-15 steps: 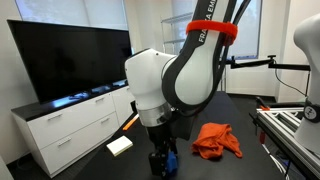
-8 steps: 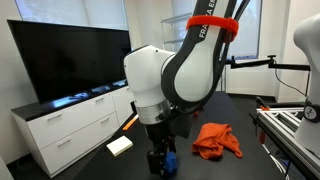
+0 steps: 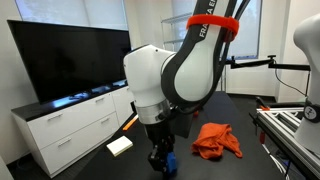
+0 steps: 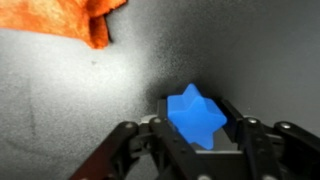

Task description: Put the blue object into the mug

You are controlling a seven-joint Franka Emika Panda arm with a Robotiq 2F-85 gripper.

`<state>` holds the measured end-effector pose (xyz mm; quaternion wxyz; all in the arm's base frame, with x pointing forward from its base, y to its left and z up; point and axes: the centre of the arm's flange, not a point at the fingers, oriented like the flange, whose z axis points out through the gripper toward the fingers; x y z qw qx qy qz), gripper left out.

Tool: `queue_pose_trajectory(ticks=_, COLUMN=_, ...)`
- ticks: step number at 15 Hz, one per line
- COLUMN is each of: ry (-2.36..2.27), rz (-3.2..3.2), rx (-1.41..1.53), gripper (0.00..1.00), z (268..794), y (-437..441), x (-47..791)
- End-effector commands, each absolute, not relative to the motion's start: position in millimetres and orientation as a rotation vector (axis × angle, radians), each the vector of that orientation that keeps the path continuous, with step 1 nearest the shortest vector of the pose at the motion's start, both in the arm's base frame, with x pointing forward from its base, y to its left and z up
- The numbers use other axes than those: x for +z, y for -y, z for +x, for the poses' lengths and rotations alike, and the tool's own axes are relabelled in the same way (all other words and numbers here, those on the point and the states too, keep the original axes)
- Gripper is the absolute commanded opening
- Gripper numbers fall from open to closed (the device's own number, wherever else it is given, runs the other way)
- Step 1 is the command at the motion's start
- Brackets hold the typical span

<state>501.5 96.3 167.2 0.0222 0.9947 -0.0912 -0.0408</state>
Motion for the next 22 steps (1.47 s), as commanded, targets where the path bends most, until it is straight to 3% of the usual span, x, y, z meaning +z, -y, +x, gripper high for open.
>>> queue_pose_trajectory(ticks=1, ry=0.285, rz=3.084, rx=-0.094, gripper=0.27, z=496.9, y=-96.3, x=181.2)
queue_pose_trajectory(ticks=4, ry=0.276, rz=3.082, rx=-0.099, gripper=0.16, z=493.7, y=-94.7, x=186.3)
queue_pose_trajectory(ticks=6, ry=0.292, rz=3.097, rx=-0.077, gripper=0.01, z=489.3, y=-87.2, x=201.8)
queue_pose_trajectory(ticks=11, ry=0.395, rz=3.11, rx=0.001, gripper=0.0, z=488.9, y=-50.2, x=254.9)
queue_pose_trajectory(ticks=12, ry=0.397, rz=3.105, rx=-0.012, gripper=0.26, z=488.8, y=-47.2, x=256.6)
queue_pose_trajectory(ticks=14, ry=0.403, rz=3.094, rx=-0.036, gripper=0.32, z=481.4, y=-45.0, x=259.7)
queue_pose_trajectory(ticks=22, ry=0.331, rz=3.094, rx=-0.104, gripper=0.92, z=463.1, y=-66.1, x=244.6)
